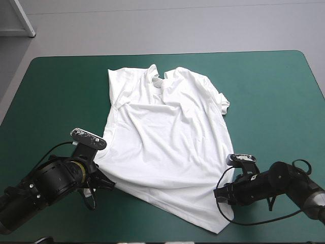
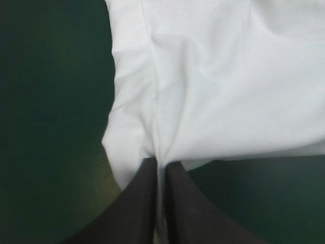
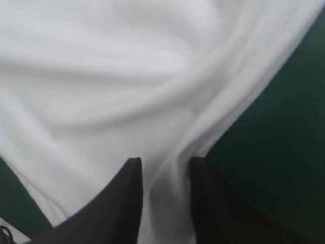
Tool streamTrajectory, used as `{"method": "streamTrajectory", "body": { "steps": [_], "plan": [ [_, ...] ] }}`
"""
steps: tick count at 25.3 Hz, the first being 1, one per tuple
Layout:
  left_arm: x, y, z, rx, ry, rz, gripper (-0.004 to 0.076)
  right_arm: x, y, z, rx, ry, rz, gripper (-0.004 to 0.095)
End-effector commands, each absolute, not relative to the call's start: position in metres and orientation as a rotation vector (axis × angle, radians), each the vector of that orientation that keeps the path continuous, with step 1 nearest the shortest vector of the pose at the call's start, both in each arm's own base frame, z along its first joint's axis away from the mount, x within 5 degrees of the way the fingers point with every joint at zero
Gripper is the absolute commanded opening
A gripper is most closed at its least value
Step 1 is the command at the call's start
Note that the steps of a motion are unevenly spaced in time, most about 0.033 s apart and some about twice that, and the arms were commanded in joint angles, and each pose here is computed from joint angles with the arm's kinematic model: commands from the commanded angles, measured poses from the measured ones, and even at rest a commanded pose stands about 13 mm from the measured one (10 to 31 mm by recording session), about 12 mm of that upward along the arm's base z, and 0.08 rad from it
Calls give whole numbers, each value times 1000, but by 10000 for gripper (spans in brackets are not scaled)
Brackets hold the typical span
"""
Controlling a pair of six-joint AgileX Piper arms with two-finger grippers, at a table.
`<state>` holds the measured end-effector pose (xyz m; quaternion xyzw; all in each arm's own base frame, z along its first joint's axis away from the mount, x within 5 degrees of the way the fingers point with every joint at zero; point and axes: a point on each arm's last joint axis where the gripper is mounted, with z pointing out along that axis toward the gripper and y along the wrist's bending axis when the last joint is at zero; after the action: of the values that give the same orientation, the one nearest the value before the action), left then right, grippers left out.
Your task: Fold the cloth
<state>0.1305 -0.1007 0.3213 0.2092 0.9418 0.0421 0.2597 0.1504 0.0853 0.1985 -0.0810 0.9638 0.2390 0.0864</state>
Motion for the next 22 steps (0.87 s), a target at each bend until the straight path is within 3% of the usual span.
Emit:
{"method": "streamTrajectory", "body": {
  "steps": [1, 3, 9, 16, 21, 22],
  "plan": [
    [134, -102, 336, 548, 2457, 73, 21, 150, 91, 196, -301, 2830, 794, 113],
    [136, -104, 337, 553, 2427, 50, 20, 156, 92, 199, -340, 2761, 773, -22],
    [147, -101, 347, 548, 2268, 139, 19, 186, 94, 230, -368, 2555, 664, -15],
    [163, -93, 394, 514, 1929, 330, 19, 234, 99, 363, -434, 2110, 510, -15],
    [166, -101, 512, 496, 1623, 231, 19, 219, 86, 530, -392, 1638, 387, -15],
    [167, -103, 529, 514, 1594, 237, 19, 216, 85, 544, -394, 1606, 381, -15]
  ]
}}
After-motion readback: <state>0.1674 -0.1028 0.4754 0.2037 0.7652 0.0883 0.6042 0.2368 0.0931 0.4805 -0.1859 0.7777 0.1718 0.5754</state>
